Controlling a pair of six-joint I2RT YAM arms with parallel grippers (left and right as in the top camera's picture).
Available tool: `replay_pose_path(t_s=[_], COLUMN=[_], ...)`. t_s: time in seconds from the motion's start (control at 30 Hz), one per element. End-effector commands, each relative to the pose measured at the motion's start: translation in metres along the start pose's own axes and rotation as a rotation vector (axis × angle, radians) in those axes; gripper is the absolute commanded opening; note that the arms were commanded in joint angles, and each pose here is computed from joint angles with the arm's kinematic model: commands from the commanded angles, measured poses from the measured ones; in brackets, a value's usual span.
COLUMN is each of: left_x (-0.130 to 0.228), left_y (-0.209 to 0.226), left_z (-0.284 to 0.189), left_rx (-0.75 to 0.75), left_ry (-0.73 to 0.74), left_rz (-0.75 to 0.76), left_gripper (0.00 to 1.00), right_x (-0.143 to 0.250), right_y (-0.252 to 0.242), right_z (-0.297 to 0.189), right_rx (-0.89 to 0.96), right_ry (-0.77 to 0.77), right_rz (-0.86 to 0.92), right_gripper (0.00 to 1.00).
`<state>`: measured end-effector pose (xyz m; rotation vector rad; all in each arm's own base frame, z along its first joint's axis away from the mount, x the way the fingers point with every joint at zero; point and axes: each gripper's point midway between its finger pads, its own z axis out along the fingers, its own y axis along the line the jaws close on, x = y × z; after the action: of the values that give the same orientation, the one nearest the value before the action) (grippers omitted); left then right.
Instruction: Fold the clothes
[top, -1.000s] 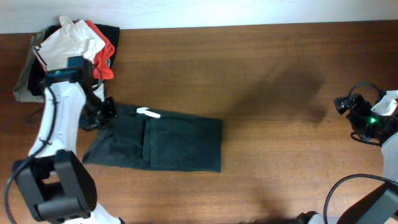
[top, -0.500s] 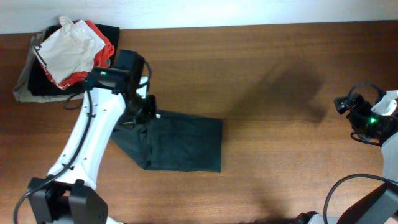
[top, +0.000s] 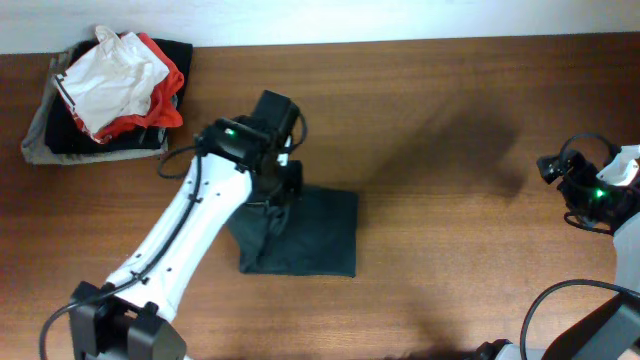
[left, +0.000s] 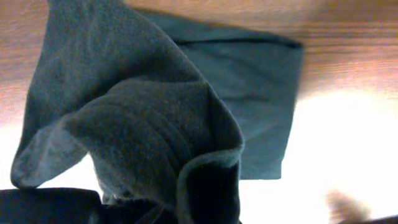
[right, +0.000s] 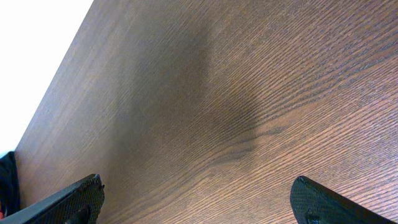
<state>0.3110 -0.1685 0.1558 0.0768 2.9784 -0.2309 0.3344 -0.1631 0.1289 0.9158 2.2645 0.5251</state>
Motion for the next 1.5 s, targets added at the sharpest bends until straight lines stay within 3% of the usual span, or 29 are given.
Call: replay_pose_path(t_s=[0.0,0.43,0.83,0.93,1.07,1.13,1.17,1.27,1.33,1.47], left_x=[0.001,0.028,0.026,0.027,0.030,0.033,0.034,0.033,0.024,-0.011], left_y=[-0.023,-0.057,-0.083,-0.085,-0.088,-0.094,-0.095,-0.096,-0.099,-0.091], left_z=[0.000,0.052,0.076,0.077,0.077,0.076,0.076,0.075,0.067,0.016], left_rx=[0.034,-0.014,0.047,0.049,0.058,0.085,0.093,0.095,0.115,0.141], left_ry=[-0.012,0.124,0.133,0.131,0.139,0.154,0.157,0.153,0.124,0.037], left_rz=[-0.012,0.090,0.078,0.085,0.090,0.094,0.102,0.112,0.202,0.233], left_gripper=[0.01,0.05,0.06,0.18,0.27,0.56,0.60,0.60,0.60,0.61], right_x=[-0.003,-0.003,-0.003,-0.003,-0.003,-0.003,-0.003,-0.003,-0.003,-0.003], right_y=[0.000,0.000,0.000,0.000,0.000,0.000,0.000,0.000,0.000,0.000], right_z=[-0.002,-0.002,-0.002,-0.002,-0.002,-0.002,-0.002,-0.002,-0.002,-0.002], right_rx=[0.002,0.002,0.002,0.002,0.002,0.002,0.002,0.002,0.002,0.002], right_ry=[-0.008,-0.009,-0.008,-0.009,-0.008,-0.008,-0.008,-0.008,-0.009,-0.008], right_rz=[-0.010,-0.011,-0.011,-0.011,-0.010,-0.010,-0.011,-0.010,-0.011,-0.010], right_gripper=[0.99,0.99,0.99,0.99,0.99,0.99,0.99,0.99,0.99,0.99])
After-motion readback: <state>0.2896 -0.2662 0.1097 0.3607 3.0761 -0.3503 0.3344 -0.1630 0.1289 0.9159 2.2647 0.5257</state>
